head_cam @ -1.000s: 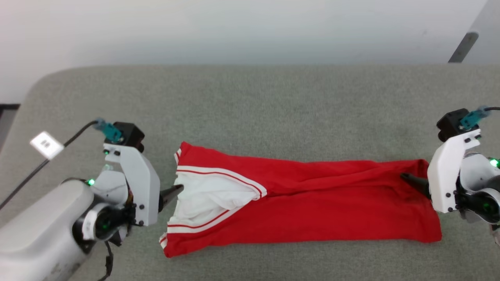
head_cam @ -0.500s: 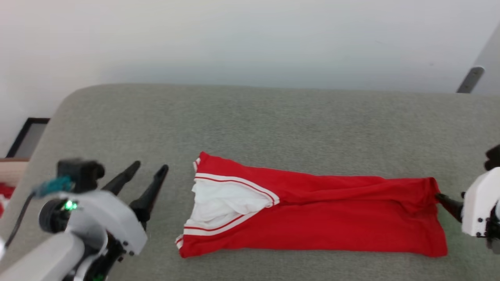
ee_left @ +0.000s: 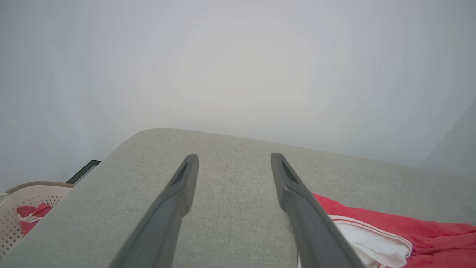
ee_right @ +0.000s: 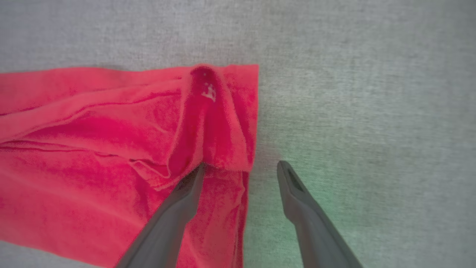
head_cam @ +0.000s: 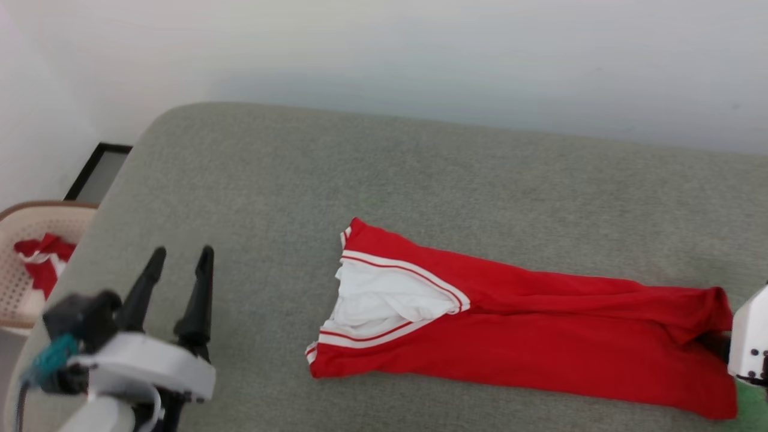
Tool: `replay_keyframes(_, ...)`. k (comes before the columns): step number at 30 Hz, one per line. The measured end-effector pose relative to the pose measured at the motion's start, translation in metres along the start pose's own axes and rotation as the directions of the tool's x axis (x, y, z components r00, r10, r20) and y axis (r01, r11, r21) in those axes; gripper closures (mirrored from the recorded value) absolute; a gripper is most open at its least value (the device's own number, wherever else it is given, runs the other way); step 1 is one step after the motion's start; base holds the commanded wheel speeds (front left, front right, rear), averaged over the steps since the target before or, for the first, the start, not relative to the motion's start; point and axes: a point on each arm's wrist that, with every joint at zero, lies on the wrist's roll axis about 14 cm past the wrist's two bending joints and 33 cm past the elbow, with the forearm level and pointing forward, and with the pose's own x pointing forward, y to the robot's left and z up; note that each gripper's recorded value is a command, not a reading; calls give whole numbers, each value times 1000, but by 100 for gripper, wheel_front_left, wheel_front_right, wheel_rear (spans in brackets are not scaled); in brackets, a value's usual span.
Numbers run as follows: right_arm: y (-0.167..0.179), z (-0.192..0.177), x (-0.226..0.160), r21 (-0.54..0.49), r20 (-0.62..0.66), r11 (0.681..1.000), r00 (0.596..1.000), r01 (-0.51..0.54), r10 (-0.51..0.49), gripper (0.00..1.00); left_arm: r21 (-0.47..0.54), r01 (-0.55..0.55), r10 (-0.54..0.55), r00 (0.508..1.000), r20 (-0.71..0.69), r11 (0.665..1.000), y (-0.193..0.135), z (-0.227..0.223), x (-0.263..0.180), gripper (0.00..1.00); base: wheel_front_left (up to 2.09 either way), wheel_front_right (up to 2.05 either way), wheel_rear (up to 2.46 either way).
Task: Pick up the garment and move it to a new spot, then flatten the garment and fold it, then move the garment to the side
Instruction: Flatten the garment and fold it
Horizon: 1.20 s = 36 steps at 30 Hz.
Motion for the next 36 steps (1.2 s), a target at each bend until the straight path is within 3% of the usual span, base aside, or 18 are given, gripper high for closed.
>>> replay_keyframes(7,13,-10,22,-5,-100,1000,995,-23,22,0,-30,-110,111,994,12,993,25,-22,-23,0,0,0,0)
replay_keyframes(8,15,-10,24,-18,-114,1000,993,-23,21,43,-45,-126,127,992,14,991,28,-24,-26,0,0,0,0)
replay_keyframes(9,17,-11,25,-26,-121,999,992,-27,24,100,-52,-139,140,990,13,989,32,-27,-28,0,0,0,0)
replay_keyframes(15,30,-15,31,-44,-180,996,981,-78,69,100,-69,-153,155,988,17,986,37,-36,-32,0,0,0,0)
replay_keyframes(23,17,-6,27,-57,-157,996,986,-69,60,100,-73,-135,136,991,9,988,31,-47,-27,0,0,0,0)
replay_keyframes(36,-80,3,-3,-23,-102,985,980,169,-170,100,-80,-76,76,997,-6,994,12,-60,-9,0,0,0,0)
